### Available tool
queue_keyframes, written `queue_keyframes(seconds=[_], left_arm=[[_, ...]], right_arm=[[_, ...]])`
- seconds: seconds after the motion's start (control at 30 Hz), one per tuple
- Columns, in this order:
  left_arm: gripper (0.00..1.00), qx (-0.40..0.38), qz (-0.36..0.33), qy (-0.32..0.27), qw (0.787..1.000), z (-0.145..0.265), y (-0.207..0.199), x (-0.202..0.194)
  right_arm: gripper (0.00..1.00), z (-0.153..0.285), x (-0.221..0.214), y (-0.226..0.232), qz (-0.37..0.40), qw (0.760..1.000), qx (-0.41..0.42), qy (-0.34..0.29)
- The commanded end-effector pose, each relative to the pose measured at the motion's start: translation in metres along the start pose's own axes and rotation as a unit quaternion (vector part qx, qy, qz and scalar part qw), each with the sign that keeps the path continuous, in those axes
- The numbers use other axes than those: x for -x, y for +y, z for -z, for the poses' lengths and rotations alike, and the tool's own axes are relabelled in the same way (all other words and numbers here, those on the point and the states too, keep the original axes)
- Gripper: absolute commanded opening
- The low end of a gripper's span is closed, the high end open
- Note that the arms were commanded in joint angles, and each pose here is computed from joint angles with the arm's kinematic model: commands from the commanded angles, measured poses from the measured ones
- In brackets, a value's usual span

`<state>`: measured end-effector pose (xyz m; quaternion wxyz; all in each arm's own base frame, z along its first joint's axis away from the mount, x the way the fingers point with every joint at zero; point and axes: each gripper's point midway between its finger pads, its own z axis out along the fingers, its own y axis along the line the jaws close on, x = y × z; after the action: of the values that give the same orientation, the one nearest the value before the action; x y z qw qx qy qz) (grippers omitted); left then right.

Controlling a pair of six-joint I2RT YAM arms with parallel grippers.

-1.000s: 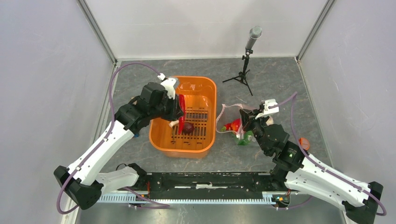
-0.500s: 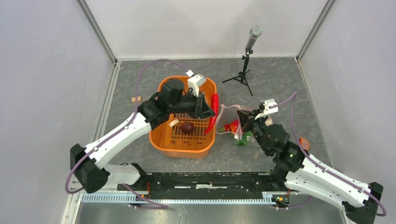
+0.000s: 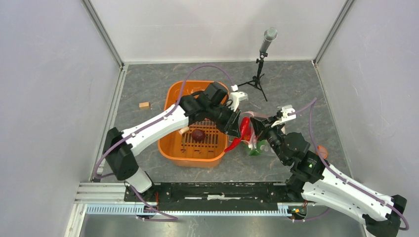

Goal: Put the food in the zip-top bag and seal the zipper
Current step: Place the fake vegetable in the zipper food storage bag.

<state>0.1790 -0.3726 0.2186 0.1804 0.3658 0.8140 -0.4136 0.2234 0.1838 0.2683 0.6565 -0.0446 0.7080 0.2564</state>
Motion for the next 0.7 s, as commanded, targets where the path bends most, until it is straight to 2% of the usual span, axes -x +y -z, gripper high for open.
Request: queue_keyframes(seconds=[0.0,0.17,0.4,0.5,0.57,0.63,0.67], left_arm=[[0.13,0.027,-0.028,0.043,0.998,-0.007,0.006,-0.001],[0.14,0.059,-0.022,0.038,0.997,-0.016,0.017,0.016],[0.16,0.056,-0.030,-0.034,0.997,-0.019,0.010,0.057],[0.25,0.050,-0.031,-0.067,0.996,-0.021,0.008,0.067],[0.27,0.043,-0.031,-0.096,0.994,-0.023,0.007,0.074],[0.44,0.043,-0.020,-0.123,0.991,-0.025,0.009,0.080],[0.49,0.040,-0.016,-0.133,0.990,-0.025,0.007,0.083]], right_arm=[[0.09,0.003,0.029,0.021,-0.021,0.998,0.048,-0.037],[0.08,0.005,0.028,0.035,-0.007,0.995,0.090,-0.032],[0.08,0.009,0.023,0.035,-0.009,0.995,0.097,-0.023],[0.08,0.012,0.025,0.029,-0.028,0.996,0.081,-0.024],[0.08,0.016,0.033,0.027,-0.049,0.995,0.076,-0.038],[0.08,0.019,0.044,0.025,-0.066,0.994,0.073,-0.055],[0.08,0.021,0.049,0.022,-0.070,0.993,0.067,-0.062]])
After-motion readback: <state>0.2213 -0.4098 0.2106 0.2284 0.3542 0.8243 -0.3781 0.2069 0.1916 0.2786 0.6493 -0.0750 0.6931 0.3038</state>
